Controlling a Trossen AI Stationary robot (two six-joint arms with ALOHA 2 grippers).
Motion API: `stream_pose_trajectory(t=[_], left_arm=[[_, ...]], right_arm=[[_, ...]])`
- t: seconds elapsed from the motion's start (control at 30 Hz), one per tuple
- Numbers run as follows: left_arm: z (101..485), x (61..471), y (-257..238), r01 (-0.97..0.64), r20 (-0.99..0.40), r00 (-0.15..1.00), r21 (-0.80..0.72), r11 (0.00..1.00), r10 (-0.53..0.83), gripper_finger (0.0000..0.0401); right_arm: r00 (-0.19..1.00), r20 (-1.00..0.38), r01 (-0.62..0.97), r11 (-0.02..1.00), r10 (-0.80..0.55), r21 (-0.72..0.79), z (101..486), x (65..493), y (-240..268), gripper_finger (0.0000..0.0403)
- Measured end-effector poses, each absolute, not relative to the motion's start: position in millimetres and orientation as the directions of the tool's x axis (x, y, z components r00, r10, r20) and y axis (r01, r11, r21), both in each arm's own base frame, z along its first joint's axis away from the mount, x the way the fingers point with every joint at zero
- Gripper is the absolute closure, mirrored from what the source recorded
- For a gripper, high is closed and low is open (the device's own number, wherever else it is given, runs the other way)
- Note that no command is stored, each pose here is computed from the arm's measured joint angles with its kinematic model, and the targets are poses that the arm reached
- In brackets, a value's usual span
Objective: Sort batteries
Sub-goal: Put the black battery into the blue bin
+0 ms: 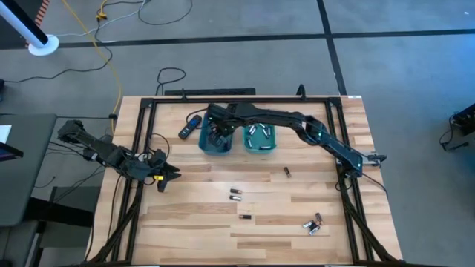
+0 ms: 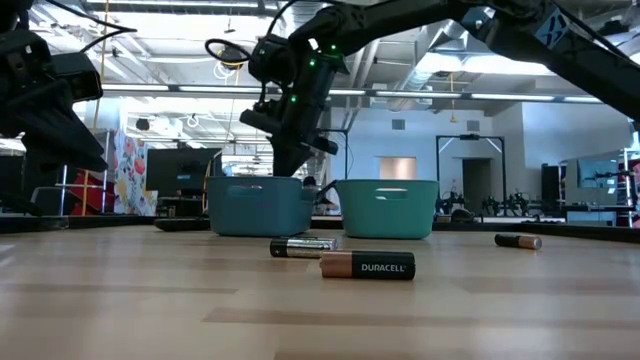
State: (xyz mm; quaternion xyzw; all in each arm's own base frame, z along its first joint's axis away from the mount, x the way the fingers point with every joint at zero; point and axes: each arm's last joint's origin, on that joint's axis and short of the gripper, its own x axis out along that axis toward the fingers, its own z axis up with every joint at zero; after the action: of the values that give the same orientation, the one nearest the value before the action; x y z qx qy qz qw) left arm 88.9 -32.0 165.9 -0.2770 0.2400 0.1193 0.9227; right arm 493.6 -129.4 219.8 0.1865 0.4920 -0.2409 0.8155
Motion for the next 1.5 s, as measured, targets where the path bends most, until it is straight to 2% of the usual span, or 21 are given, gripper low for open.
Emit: stream_pose_trajectory(t=[0.17,0.47,0.63,0.8,1.0,1.17,1.33,1.5], left_arm=[[166,89,-32,-0.353,-0.508,0.857,-0.455,0.818,0.087,0.0273],[166,89,-32,-0.33,-0.508,0.857,-0.41,0.85,0.088,0.0273],[166,89,-32,-0.33,-0.509,0.856,-0.408,0.851,0.088,0.0273],[166,89,-32,-0.331,-0.512,0.854,-0.405,0.852,0.089,0.0273],[165,89,-32,-0.332,-0.513,0.853,-0.403,0.853,0.089,0.0273],[165,89,-32,-0.322,-0.513,0.853,-0.382,0.866,0.09,0.0273],[166,89,-32,-0.298,-0.513,0.854,-0.337,0.893,0.092,0.0273],[166,89,-32,-0.283,-0.511,0.854,-0.302,0.91,0.096,0.0273]], right_arm=[[0.4,-0.892,0.577,0.814,-0.21,0.067,228,490,-129,0.0401],[0.399,-0.889,0.529,0.848,-0.226,0.022,274,466,-108,0.0401],[0.391,-0.875,0.547,0.837,-0.285,-0.028,293,441,-95,0.04],[0.414,-0.862,0.598,0.801,-0.293,0.015,300,403,-78,0.04],[0.4,-0.853,0.716,0.695,-0.334,0.064,299,341,-44,0.04],[0.395,-0.87,0.778,0.611,-0.294,0.147,292,293,-6,0.04],[0.361,-0.894,0.851,0.486,-0.264,0.2,270,256,31,0.0397],[0.287,-0.922,0.907,0.384,-0.26,0.174,237,232,58,0.0367]])
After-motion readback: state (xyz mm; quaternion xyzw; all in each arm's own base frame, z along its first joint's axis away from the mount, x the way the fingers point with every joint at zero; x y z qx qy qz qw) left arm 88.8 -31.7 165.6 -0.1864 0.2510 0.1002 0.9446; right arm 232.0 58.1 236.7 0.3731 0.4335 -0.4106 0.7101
